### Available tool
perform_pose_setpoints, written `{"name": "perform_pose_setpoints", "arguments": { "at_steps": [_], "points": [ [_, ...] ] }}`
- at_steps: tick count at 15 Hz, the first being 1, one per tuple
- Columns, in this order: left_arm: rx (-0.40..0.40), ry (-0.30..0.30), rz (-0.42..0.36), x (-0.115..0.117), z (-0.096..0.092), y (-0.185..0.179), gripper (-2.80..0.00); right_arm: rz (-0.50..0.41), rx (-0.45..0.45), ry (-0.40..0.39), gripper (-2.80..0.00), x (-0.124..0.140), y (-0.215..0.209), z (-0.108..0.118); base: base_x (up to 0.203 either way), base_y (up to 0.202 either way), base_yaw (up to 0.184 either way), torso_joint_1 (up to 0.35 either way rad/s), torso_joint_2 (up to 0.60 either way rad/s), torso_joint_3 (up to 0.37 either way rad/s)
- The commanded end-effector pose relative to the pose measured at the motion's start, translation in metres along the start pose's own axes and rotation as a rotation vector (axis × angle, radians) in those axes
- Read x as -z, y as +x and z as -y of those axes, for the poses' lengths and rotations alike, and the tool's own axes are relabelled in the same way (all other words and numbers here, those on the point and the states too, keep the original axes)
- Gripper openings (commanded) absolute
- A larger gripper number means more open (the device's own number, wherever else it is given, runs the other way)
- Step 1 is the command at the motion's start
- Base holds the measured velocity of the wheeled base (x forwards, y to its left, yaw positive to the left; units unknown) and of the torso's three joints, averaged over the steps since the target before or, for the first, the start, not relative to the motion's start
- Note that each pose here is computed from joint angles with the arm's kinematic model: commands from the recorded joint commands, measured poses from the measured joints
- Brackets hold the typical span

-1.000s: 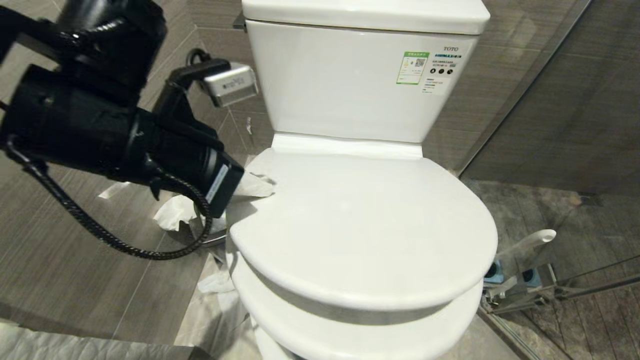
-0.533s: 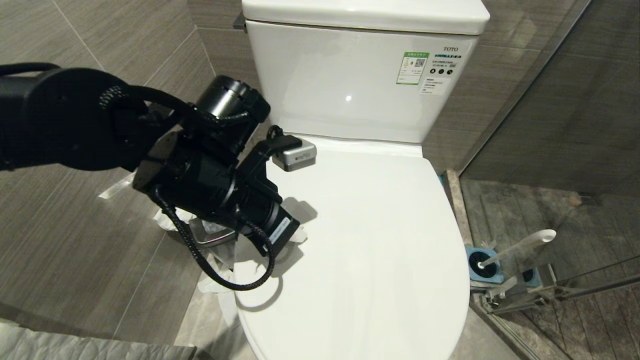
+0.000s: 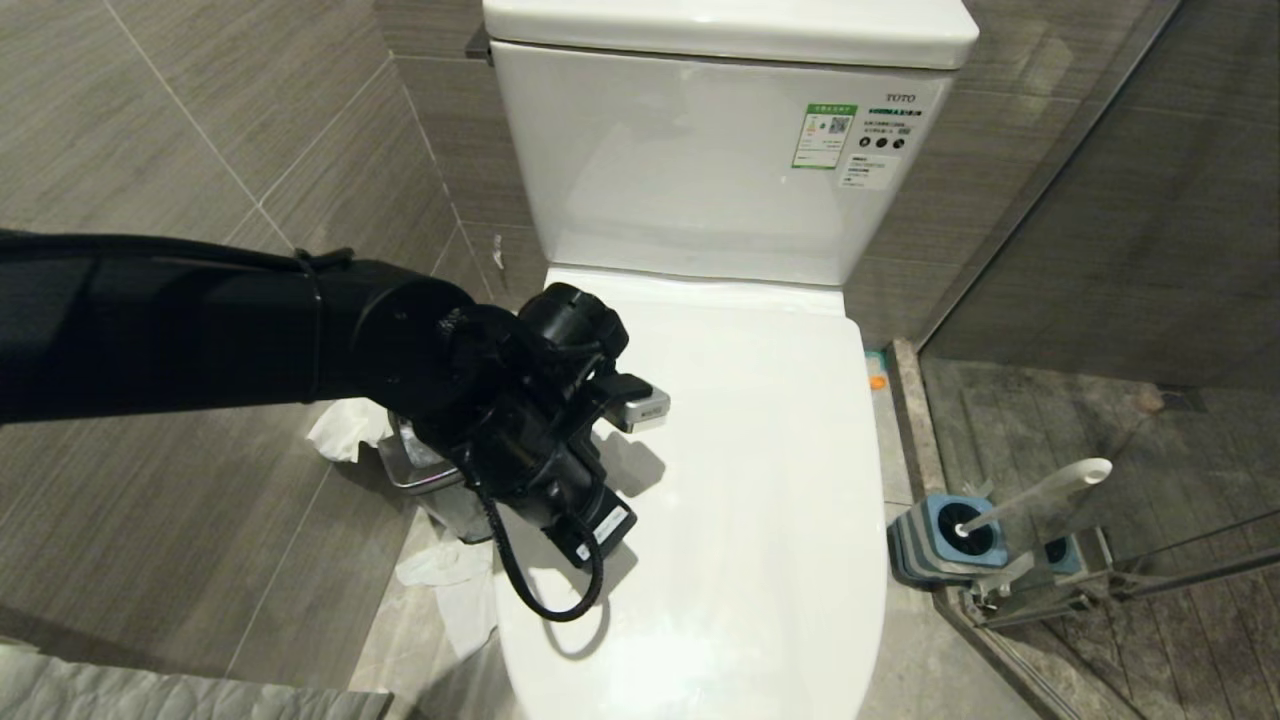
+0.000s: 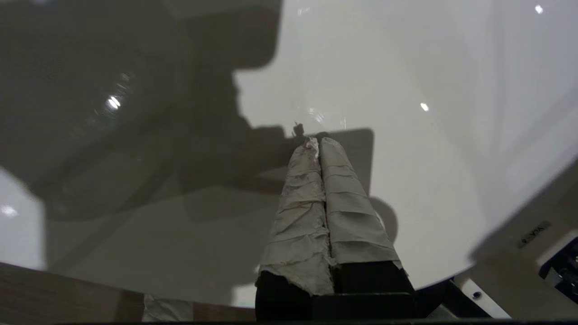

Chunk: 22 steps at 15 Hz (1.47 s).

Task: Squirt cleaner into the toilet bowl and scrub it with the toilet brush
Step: Close the toilet lid

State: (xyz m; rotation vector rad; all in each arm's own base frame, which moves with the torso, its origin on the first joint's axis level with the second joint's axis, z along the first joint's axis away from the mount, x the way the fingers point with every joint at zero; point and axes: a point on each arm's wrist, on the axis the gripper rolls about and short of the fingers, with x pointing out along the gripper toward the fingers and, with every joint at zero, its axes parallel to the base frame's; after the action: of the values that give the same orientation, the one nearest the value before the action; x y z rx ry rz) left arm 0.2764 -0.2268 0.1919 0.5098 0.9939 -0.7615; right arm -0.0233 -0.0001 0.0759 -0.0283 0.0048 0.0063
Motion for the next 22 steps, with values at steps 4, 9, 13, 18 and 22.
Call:
{"name": "perform_pose_setpoints", "arguments": {
  "at_steps": [4,9,13,18,22],
  "points": [
    [0.022,-0.009,-0.102,0.004,0.004,0.037,-2.8,-0.001,0.0,-0.001,-2.8,0.0,0.0,0.0,0.0,0.0,0.0,0.0,0.0,0.0],
    [0.014,-0.006,-0.025,-0.001,0.009,0.01,-2.8,-0.001,-0.001,-0.001,-2.8,0.0,0.0,0.0,0.0,0.0,0.0,0.0,0.0,0.0],
    [-0.002,-0.003,0.104,0.002,0.01,-0.059,-2.8,-0.001,-0.001,-0.001,-2.8,0.0,0.0,0.0,0.0,0.0,0.0,0.0,0.0,0.0],
    [-0.047,-0.13,0.256,0.021,-0.006,-0.129,-2.8,-0.001,-0.001,-0.001,-2.8,0.0,0.0,0.0,0.0,0.0,0.0,0.0,0.0,0.0],
    [-0.079,-0.208,0.401,0.027,-0.017,-0.176,-2.8,-0.001,0.0,-0.001,-2.8,0.0,0.0,0.0,0.0,0.0,0.0,0.0,0.0,0.0]
  ]
}}
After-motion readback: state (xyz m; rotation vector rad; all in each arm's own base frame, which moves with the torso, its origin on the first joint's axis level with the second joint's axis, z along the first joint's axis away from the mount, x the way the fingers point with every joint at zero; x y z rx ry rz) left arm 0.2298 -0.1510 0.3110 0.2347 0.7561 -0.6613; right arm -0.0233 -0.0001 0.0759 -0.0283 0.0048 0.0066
